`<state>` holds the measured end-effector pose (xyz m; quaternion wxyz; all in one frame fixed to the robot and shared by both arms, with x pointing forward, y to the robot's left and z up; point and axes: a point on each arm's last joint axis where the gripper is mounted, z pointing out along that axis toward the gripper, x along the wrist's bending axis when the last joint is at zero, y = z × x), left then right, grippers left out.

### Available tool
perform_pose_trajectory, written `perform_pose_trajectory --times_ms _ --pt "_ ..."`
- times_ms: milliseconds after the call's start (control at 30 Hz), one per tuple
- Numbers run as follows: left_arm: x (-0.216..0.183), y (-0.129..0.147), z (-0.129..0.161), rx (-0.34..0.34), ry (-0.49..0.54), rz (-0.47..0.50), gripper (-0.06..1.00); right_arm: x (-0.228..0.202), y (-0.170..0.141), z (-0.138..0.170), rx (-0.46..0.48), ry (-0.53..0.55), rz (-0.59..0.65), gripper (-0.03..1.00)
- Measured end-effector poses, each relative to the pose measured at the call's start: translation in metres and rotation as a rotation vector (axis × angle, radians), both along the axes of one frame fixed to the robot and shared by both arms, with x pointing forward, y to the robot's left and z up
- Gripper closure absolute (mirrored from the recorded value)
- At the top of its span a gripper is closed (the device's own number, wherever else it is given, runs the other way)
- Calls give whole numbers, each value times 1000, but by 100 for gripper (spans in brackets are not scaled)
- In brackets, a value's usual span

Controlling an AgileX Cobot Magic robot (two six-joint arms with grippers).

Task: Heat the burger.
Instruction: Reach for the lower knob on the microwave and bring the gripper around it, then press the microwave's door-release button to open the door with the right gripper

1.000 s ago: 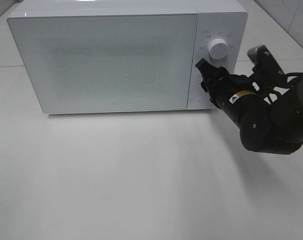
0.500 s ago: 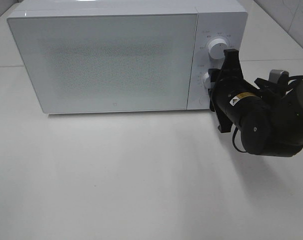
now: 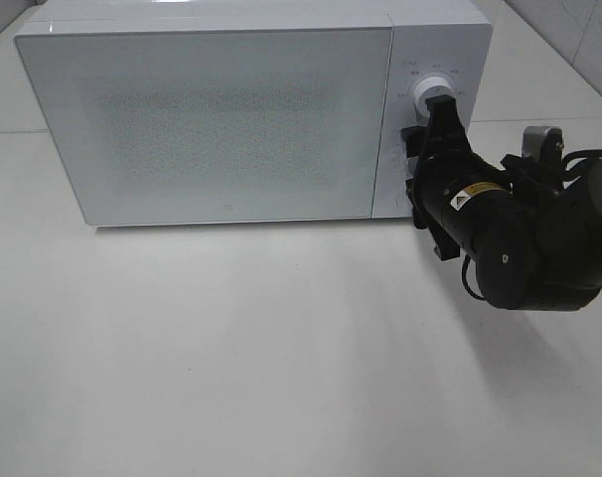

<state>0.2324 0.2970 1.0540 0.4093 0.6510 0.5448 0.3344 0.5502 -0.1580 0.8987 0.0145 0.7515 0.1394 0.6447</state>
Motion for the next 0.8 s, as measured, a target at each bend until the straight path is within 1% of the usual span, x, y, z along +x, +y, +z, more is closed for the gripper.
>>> perform_pose_trajectory --times_ms 33,67,100,133,167,200,233,267,333,367,400,433,467,500,533,567,600,633,667,700,733,767,800 --pt "0 0 0 0 0 0 94 0 1 3 -74 -10 22 32" --pt "0 0 0 0 0 0 94 0 1 4 -113 -9 32 31" --pt "0 0 0 0 0 0 94 0 1 4 -113 -9 32 31" --pt "0 0 0 0 0 0 94 -1 2 6 -184 1 54 29" --pt "0 0 0 0 0 0 94 -1 2 8 -222 7 66 29" --pt "0 0 0 0 0 0 94 -1 2 8 -222 7 66 29" --pt "0 0 0 0 0 0 94 -1 3 10 -290 22 89 28" --pt "0 0 0 0 0 0 94 -1 3 10 -290 22 89 28" --pt "0 0 0 0 0 0 94 -3 3 21 -441 18 143 28" --pt "0 0 0 0 0 0 94 -3 3 21 -441 18 143 28" --pt "0 0 0 0 0 0 94 -4 3 25 -483 15 160 28" --pt "0 0 0 0 0 0 94 -6 3 30 -561 11 193 28" --pt "0 0 0 0 0 0 94 -6 3 30 -561 11 193 28" --pt "0 0 0 0 0 0 94 -7 3 33 -607 11 214 28" --pt "0 0 0 0 0 0 94 -10 4 38 -702 8 258 28" --pt "0 0 0 0 0 0 94 -10 4 38 -702 8 258 28" --pt "0 0 0 0 0 0 94 -12 4 42 -790 7 302 28" --pt "0 0 0 0 0 0 94 -12 4 42 -790 7 302 28" --pt "0 0 0 0 0 0 94 -14 4 43 -840 6 329 28" --pt "0 0 0 0 0 0 94 -17 4 47 -928 9 384 28" --pt "0 0 0 0 0 0 94 -17 4 47 -928 9 384 28" --pt "0 0 0 0 0 0 94 -20 4 49 -1014 10 440 28" --pt "0 0 0 0 0 0 94 -20 4 49 -1014 10 440 28"
